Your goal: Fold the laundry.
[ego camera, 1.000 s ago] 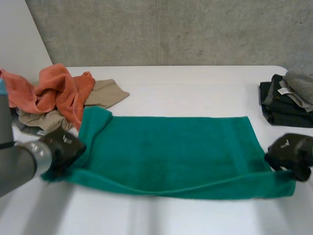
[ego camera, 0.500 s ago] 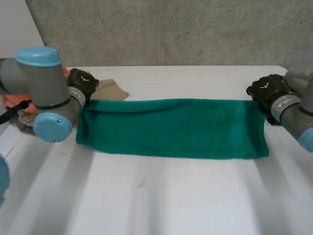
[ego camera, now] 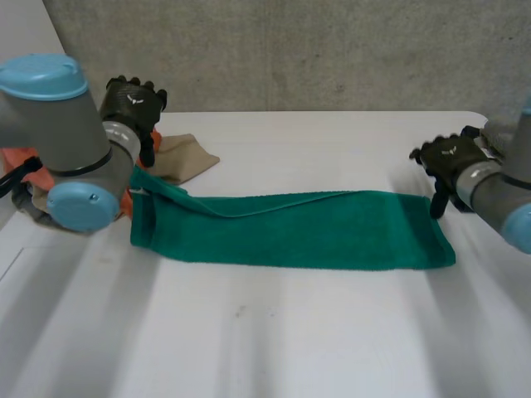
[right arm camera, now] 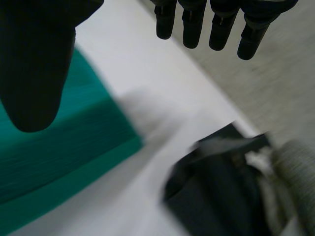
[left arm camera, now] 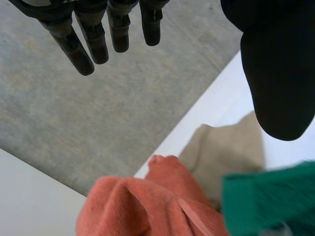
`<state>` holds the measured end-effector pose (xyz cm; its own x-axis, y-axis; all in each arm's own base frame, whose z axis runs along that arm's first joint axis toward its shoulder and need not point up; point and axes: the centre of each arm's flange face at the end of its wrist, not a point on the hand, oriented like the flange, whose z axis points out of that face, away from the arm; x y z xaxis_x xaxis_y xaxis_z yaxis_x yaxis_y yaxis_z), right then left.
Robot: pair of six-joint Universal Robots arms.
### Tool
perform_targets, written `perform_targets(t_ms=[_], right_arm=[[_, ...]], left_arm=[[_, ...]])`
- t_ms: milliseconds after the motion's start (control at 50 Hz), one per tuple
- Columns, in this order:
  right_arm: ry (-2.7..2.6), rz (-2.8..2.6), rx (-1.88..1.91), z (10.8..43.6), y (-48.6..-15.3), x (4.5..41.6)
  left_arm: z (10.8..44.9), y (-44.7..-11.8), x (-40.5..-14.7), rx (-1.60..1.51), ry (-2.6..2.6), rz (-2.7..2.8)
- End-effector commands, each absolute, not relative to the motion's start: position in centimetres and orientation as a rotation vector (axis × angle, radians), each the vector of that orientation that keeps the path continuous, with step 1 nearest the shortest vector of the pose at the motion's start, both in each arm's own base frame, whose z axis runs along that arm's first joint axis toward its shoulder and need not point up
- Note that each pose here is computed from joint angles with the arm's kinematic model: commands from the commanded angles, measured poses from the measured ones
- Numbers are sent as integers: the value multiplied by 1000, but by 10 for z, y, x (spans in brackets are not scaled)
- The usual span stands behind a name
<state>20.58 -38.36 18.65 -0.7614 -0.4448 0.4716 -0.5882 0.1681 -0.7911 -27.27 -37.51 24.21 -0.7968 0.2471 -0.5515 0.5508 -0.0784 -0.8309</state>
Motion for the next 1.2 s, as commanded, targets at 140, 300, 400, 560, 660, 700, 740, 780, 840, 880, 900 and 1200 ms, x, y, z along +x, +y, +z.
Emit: perform_targets(t_ms=[140,300,400,560,660,700,740,780,840,880,900,1200], right_arm=[[-2523,1440,1072,161,-331,173],[-2516,1446,1095,150,-314,178],[-2513,1444,1115,143,-306,181],[-2471,1468,1148,141,-302,186],[-2469,1462,1165,141,-299,188],[-2469,1462,1165,141,-299,188],[-2469,1464,1161,141,-299,188],[-2467,1468,1160,142,-300,187],[-2465,1480,1155,144,-300,187],[-2464,1485,1151,145,-300,187],[-2464,1484,1149,145,-300,187],[-2421,1511,1112,143,-306,181]], left_arm=[[181,-344,-269,1161,2098,-1777],[170,-364,-271,1168,2069,-1787],[163,-381,-282,1139,2061,-1835],[182,-430,-285,896,1960,-1984],[178,-463,-266,687,1915,-1901],[176,-465,-262,675,1916,-1853],[178,-460,-261,695,1943,-1786],[178,-453,-263,731,1973,-1748],[184,-442,-265,784,2018,-1730],[191,-435,-265,801,2042,-1751],[193,-432,-266,808,2052,-1763],[223,-357,-266,943,2219,-2011]])
